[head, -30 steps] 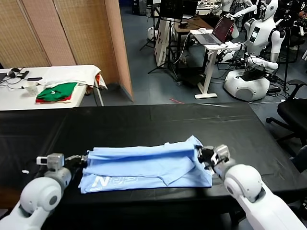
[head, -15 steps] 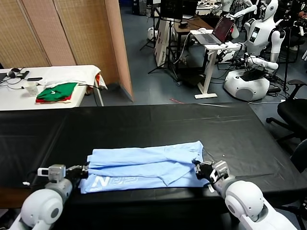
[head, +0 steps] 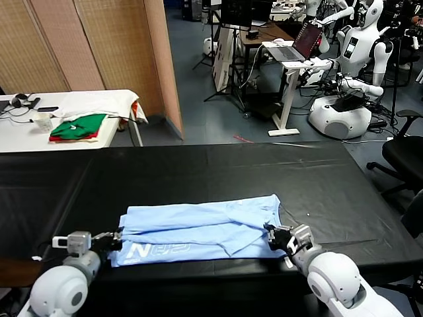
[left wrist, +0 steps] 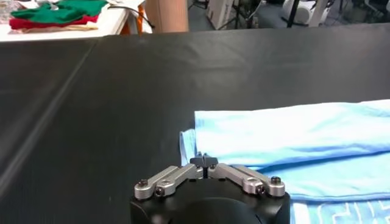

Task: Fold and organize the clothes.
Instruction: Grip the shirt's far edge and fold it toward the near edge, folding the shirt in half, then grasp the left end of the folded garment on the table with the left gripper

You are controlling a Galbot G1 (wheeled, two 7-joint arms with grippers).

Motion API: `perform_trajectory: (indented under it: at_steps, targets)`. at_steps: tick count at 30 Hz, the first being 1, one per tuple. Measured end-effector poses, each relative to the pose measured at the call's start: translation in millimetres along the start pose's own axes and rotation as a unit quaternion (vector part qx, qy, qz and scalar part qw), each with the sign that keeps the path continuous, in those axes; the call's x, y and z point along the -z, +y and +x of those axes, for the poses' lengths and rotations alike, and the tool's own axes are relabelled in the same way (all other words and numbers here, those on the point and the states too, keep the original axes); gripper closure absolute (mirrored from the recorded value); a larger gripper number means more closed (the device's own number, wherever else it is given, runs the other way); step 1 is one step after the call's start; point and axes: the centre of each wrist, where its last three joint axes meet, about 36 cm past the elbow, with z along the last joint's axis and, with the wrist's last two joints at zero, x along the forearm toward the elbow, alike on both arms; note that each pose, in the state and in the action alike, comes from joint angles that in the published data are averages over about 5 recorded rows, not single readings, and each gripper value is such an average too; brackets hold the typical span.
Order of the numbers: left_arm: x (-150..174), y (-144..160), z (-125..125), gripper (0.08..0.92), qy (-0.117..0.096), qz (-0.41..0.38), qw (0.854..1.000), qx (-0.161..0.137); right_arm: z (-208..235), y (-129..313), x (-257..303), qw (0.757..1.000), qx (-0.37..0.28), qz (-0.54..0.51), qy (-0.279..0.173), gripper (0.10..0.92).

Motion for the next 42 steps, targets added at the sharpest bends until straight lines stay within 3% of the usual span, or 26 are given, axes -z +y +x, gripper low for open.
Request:
perform_trajectory:
  at_steps: [16, 19, 22, 25, 28, 30, 33, 35, 42]
  targets:
    - [-5, -6, 6, 0.855, -0.003, 0.002, 1.0, 0.006, -3, 4, -4, 1.0, -0.005, -0.005, 0.003, 0.874]
    - [-7, -9, 9, 0.843, 0.005, -0.003, 1.0, 0.015, 0, 3, -2, 1.0, -0.008, -0.009, -0.001, 0.782]
    - [-9, -11, 12, 0.733, 0.008, -0.008, 1.0, 0.028, 7, 1, 1, 1.0, -0.005, -0.016, -0.007, 0.6]
    - [-8, -12, 18, 0.546, 0.005, -0.009, 0.999, 0.039, 14, -1, 5, 1.0, -0.004, -0.025, -0.018, 0.411]
    - [-5, -12, 24, 0.357, -0.011, -0.01, 0.999, 0.044, 19, -5, 10, 0.999, -0.008, -0.036, -0.029, 0.227]
    - [-2, -11, 26, 0.234, -0.029, -0.009, 0.998, 0.047, 19, -8, 13, 0.998, -0.017, -0.042, -0.036, 0.151]
    - [2, -10, 22, 0.121, -0.053, -0.004, 0.998, 0.042, 13, -13, 15, 0.997, -0.035, -0.05, -0.055, 0.12]
    - [5, -8, 16, 0.101, -0.06, 0.003, 0.998, 0.032, 4, -16, 16, 0.995, -0.045, -0.057, -0.071, 0.116]
    - [14, 1, -8, 0.093, -0.042, 0.026, 0.999, -0.005, -34, -30, 21, 0.991, -0.063, -0.079, -0.085, 0.115]
